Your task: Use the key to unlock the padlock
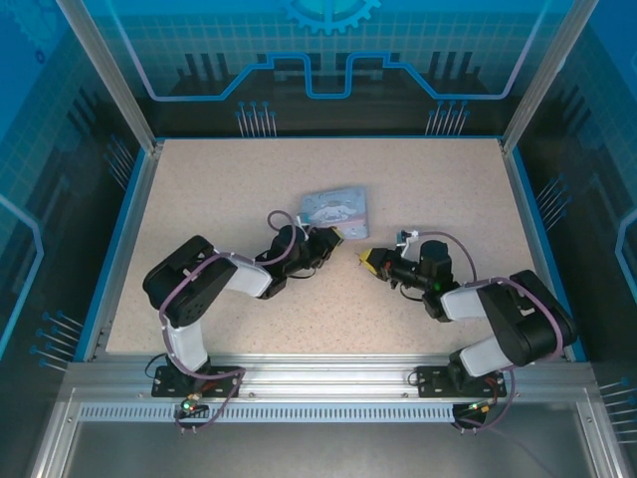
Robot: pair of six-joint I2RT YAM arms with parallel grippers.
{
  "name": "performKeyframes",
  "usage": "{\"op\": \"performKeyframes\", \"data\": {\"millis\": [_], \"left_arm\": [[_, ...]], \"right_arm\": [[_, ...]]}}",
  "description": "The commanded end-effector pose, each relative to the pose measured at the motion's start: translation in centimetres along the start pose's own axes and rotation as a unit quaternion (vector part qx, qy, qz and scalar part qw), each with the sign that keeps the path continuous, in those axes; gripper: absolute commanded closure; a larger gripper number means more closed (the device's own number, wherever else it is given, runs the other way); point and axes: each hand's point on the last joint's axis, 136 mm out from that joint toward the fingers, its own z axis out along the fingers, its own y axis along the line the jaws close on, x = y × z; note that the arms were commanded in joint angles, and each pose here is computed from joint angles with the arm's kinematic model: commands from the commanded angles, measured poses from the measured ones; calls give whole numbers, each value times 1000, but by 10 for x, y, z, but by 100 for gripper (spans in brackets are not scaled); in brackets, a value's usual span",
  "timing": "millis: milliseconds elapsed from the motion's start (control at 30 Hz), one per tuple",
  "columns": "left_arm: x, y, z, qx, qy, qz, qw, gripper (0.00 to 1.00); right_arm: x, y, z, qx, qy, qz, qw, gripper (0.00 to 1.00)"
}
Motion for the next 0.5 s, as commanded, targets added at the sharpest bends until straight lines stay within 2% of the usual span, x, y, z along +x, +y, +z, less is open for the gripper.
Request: {"op": "performKeyframes", "data": {"millis": [0,467], "left_arm": [[-9,-24,-15,34,-32,-9,999,100],[-11,-27,-35,37,-60,-36,997,100]], "right_arm": [[-7,24,8,-38,-32,-33,998,100],[11,24,29,-49,-29,-67,996,100]]}}
